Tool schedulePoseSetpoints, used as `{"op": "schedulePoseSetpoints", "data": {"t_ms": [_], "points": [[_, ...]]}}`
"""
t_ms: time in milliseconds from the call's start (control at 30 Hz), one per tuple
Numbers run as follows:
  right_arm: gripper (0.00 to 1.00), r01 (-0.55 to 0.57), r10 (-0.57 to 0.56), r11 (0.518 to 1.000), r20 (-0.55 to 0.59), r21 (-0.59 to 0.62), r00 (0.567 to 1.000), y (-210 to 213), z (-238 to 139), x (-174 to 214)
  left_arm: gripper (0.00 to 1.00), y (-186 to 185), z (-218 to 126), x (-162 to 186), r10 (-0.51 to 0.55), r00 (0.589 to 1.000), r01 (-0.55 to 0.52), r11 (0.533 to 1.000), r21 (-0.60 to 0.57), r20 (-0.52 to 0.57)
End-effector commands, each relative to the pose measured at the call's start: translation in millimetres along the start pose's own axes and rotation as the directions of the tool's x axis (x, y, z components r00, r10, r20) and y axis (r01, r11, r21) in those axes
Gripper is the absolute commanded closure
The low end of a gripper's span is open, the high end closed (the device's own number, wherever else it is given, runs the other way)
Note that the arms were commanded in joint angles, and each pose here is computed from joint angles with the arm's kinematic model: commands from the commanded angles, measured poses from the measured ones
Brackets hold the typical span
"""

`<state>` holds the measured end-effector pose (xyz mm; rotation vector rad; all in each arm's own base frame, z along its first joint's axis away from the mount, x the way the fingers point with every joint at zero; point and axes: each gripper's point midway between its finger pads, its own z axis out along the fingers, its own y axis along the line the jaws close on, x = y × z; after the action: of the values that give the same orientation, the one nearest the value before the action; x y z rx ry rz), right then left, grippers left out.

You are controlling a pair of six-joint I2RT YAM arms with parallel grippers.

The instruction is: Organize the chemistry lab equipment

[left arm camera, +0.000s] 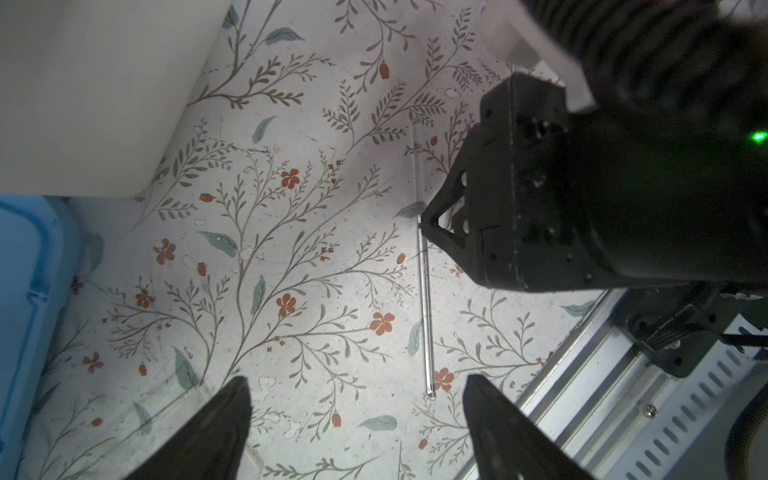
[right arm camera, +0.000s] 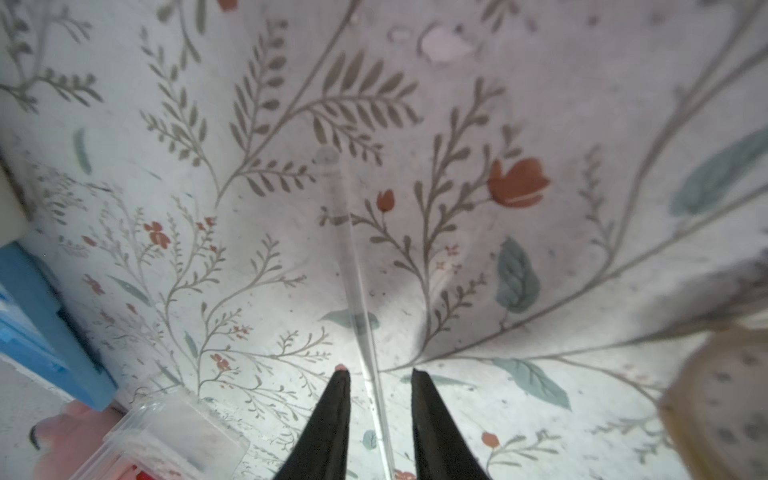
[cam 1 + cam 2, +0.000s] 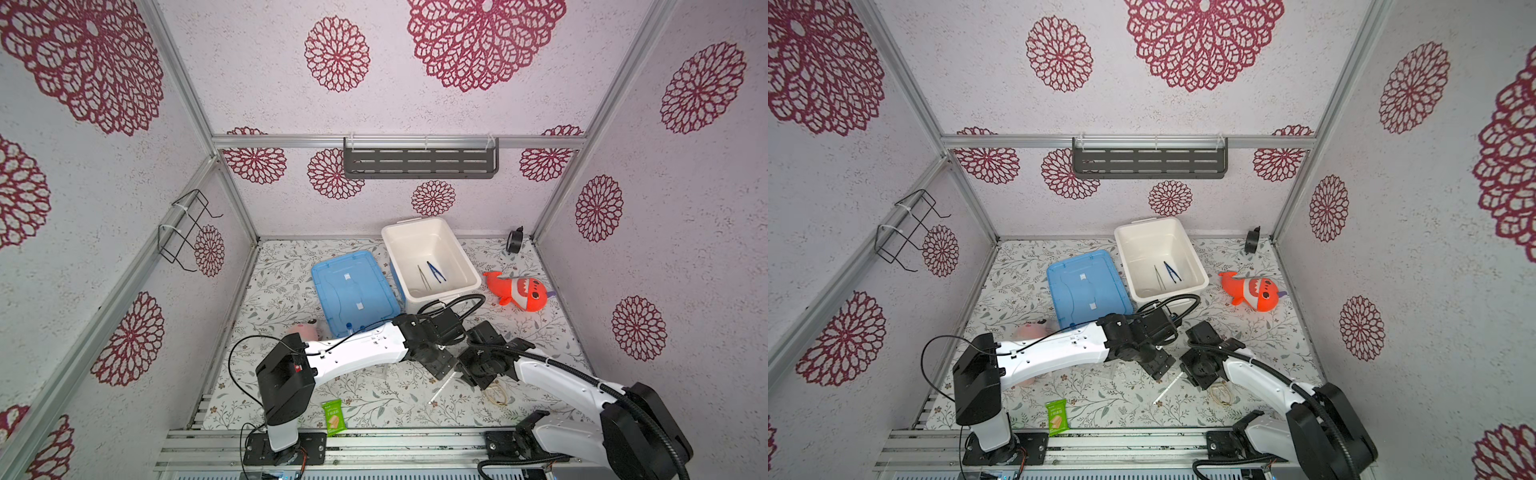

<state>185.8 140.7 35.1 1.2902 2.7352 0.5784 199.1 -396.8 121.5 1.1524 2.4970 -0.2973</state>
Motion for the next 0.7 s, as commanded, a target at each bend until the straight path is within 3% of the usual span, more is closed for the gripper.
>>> {"op": "schedulePoseSetpoints", "data": {"t_ms": [0,300,467,667], "points": [[0.67,-0.061,0.057,0.996,0.065,0.063,0.996,-20.1,-22.2,-17.1,0.22,-13.7,10.0,3.4,0.08,0.995,-0.078,0.996,0.035,-0.059],[0.63,-0.153,0.129,0.975,0.151,0.162,0.98,-83.4,-67.0,-65.6,0.26,-30.1,47.8,4.1,0.109,0.981,-0.099,0.993,0.064,-0.161],[0.63,-0.169,0.154,0.978,0.121,0.122,0.981,-83.2,-75.9,-70.5,0.27,-28.8,67.1,13.0,0.13,0.964,-0.126,0.991,0.032,-0.232],[0.62,-0.15,0.12,0.977,0.192,0.15,0.974,-81.1,-94.9,-83.9,0.29,-28.4,84.8,19.6,0.122,0.948,-0.123,0.992,0.016,-0.294]]}}
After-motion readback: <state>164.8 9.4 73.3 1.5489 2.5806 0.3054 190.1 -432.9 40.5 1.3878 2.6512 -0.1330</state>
